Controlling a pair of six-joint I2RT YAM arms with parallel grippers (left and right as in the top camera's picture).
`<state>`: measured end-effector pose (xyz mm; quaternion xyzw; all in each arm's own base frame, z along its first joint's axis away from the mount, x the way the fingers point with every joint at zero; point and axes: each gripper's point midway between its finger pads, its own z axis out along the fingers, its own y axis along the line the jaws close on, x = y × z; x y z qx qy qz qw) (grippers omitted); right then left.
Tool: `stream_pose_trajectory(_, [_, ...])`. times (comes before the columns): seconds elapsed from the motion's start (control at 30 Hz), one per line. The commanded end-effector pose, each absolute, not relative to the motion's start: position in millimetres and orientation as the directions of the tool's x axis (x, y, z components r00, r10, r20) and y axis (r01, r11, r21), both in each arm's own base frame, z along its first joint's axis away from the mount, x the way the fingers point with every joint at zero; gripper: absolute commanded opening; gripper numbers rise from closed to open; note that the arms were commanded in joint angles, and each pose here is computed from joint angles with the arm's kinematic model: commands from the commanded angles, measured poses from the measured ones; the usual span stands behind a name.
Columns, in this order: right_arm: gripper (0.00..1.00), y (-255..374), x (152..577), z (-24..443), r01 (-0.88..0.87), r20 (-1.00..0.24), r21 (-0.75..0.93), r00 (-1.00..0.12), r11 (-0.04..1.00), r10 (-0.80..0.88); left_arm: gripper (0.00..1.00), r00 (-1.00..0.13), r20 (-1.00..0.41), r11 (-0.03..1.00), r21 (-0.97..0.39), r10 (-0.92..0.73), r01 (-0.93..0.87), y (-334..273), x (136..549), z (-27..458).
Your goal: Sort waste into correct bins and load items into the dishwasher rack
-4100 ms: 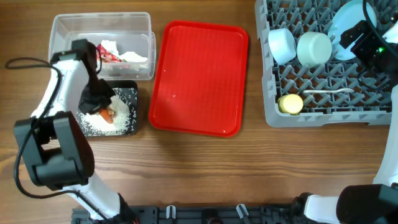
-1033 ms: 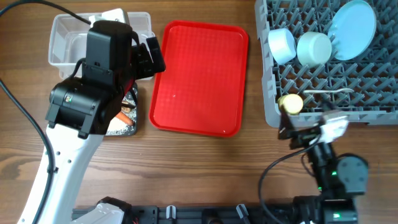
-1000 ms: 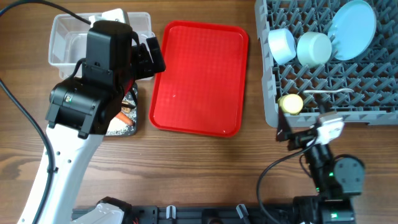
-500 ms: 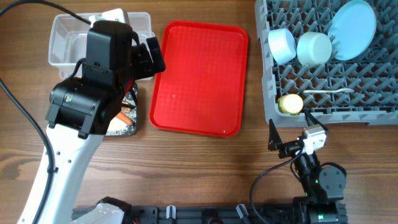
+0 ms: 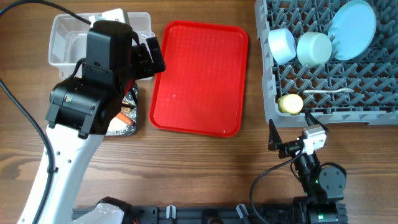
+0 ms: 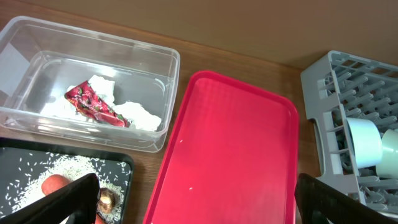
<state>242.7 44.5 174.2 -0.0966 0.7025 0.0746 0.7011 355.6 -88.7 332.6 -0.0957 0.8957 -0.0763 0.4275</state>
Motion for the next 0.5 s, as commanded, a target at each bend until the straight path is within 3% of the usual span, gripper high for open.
stream_pose_trajectory(0.0, [1.00, 44.0, 242.1, 178.4, -0.235, -0.999, -0.037, 0.022, 0.971, -0.033, 1.00, -0.605, -0.755, 0.967, -0.221, -0.253, -0.128, -84.9, 357.1, 334.2])
stream_pose_trajectory(0.47, [1.00, 44.0, 242.1, 178.4, -0.235, -0.999, -0.036, 0.022, 0.971, -0.032, 1.00, -0.594, -0.762, 0.965, -0.232, -0.258, -0.121, -86.0, 357.7, 338.4])
